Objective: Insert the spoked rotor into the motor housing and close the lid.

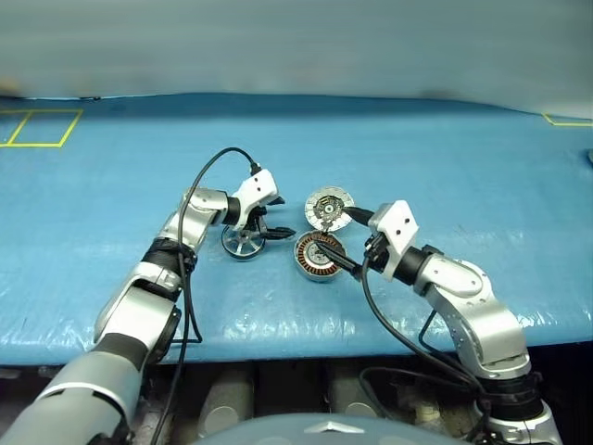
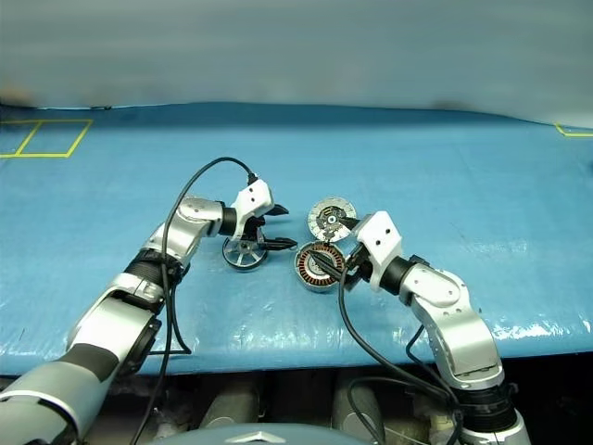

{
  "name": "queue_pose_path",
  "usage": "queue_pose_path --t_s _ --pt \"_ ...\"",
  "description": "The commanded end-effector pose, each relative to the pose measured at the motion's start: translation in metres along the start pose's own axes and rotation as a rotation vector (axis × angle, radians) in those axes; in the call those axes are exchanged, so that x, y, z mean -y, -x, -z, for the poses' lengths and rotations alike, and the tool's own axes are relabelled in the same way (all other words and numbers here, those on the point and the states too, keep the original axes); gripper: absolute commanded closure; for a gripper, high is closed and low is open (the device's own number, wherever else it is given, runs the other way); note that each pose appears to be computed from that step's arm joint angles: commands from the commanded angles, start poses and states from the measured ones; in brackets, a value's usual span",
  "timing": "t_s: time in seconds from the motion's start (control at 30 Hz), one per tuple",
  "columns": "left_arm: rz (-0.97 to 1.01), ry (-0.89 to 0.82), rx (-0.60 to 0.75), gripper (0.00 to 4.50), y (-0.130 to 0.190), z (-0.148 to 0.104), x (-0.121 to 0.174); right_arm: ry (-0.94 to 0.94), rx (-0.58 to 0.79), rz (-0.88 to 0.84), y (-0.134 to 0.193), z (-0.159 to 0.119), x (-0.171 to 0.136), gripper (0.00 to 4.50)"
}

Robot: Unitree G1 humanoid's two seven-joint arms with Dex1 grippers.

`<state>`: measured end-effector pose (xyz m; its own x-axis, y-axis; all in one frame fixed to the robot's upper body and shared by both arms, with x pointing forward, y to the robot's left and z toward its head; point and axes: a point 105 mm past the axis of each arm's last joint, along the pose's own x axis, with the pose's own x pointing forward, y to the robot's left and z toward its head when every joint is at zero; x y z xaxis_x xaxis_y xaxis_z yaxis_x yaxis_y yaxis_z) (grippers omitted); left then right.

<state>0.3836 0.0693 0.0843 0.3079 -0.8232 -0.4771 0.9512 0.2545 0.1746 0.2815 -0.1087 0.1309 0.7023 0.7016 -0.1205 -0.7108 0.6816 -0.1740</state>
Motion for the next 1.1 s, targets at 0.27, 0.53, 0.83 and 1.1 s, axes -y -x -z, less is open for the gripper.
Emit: queue_pose_path --t_s 0.27,0.53,0.83,1.1 --pt "0.015 -0.050 -0.078 0.57 -0.005 0.013 0.002 0.025 0.028 0.009 0.004 -0.007 -0.001 0.00" --pt "0.005 -0.046 -0.099 0.94 -0.004 0.024 0.004 -0.059 -0.049 -0.088 0.007 0.016 -0.010 0.00" --pt "-0.002 -0.021 -0.102 2.42 -0.002 0.031 0.004 -0.082 -0.118 -0.076 0.016 0.034 -0.005 0.00" --pt "-0.037 -0.016 -0.115 4.04 0.005 0.040 0.000 -0.091 -0.144 -0.037 0.024 0.041 0.005 0.00"
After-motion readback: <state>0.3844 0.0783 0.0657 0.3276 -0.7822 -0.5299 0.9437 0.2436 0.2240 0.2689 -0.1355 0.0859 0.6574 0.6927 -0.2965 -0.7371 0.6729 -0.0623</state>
